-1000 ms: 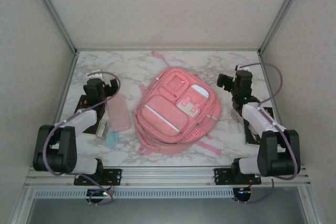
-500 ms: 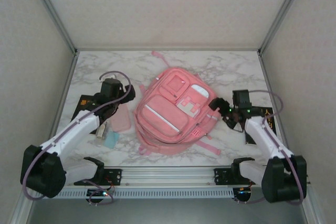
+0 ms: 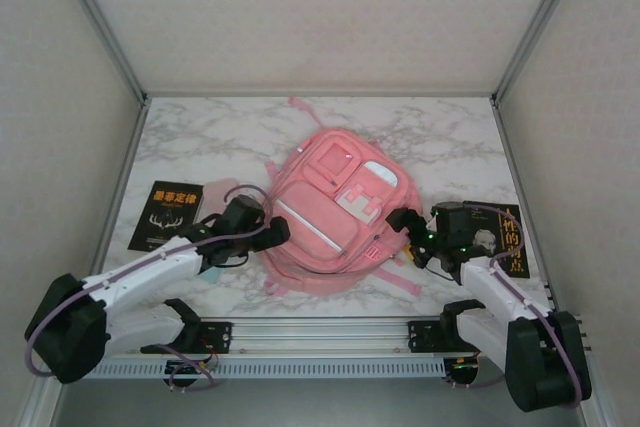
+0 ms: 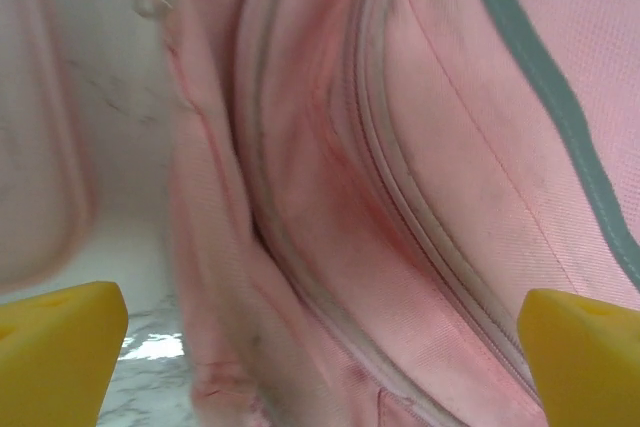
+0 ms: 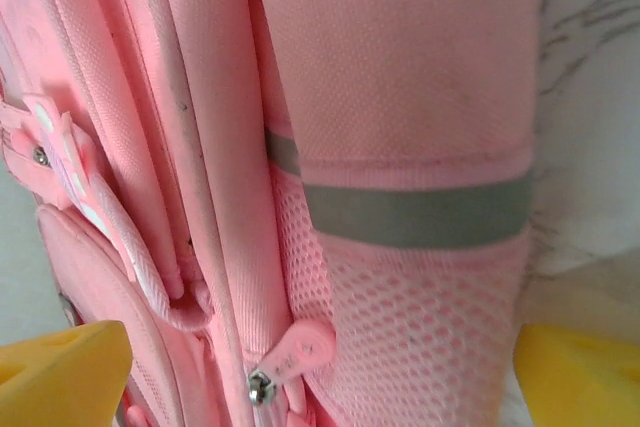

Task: Pack the student bag

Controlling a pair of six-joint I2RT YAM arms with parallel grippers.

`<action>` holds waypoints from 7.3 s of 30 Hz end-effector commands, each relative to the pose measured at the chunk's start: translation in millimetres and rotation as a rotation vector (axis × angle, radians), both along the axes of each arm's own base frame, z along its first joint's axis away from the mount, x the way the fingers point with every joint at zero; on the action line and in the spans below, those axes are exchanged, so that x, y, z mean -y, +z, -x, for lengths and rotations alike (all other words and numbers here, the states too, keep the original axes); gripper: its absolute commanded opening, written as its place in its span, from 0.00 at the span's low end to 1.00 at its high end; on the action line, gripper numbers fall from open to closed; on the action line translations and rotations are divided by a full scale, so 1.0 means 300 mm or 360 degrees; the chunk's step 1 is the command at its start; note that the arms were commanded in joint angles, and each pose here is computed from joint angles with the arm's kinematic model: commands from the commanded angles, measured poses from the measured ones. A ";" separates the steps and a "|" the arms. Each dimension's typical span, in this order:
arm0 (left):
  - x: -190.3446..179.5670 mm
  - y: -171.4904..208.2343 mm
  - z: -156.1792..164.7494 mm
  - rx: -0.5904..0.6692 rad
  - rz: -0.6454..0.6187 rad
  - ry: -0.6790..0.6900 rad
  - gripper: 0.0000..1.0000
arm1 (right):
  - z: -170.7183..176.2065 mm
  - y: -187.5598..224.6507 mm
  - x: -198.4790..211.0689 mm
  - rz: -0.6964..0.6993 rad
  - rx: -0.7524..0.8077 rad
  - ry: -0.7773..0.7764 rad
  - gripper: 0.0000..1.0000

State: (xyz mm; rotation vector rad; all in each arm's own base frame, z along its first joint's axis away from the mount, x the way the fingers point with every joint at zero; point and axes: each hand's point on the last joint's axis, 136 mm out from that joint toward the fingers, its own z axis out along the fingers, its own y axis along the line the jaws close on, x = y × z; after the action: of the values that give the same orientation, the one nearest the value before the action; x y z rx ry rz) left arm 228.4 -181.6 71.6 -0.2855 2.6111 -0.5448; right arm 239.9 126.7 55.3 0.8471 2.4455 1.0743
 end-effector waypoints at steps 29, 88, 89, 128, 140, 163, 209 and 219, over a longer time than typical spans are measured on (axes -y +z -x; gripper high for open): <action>0.282 0.319 -0.729 0.0484 -0.0472 -0.0321 1.00 | -0.346 0.195 -0.234 -0.0059 0.0216 -0.0362 0.00; 0.648 0.096 -0.509 0.0739 -0.0308 -0.0478 0.00 | -0.523 0.159 -0.441 -0.0452 0.0021 -0.0304 0.00; 0.638 0.085 -0.500 0.0684 -0.0288 -0.0496 0.00 | -0.535 0.162 -0.421 -0.0400 0.0057 -0.0300 0.00; 0.292 0.060 -0.340 -0.0003 -0.0217 -0.0601 0.00 | -0.774 0.181 0.078 0.0473 0.0191 0.0025 0.00; 0.625 0.227 -0.348 0.0161 0.0130 -0.0639 0.00 | -0.659 0.216 -0.002 -0.0059 -0.0043 -0.0069 0.80; 0.700 0.185 -0.172 0.0051 0.0088 -0.0835 0.00 | -0.412 0.154 -0.261 -0.0221 -0.0149 -0.0054 0.81; 0.685 0.180 -0.138 -0.0249 0.0251 -0.0917 0.00 | -0.687 0.314 -0.017 0.0311 0.0036 0.0215 0.66; 0.839 0.288 -0.267 -0.0058 0.0509 -0.0803 0.00 | -0.344 0.339 -0.019 0.0141 -0.0167 0.0223 0.73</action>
State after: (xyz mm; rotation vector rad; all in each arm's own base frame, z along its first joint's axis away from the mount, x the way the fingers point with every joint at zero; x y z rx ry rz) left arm 290.3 -403.1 111.5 0.2821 2.7924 -0.9733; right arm 374.2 129.1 160.5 0.6421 2.6026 0.9242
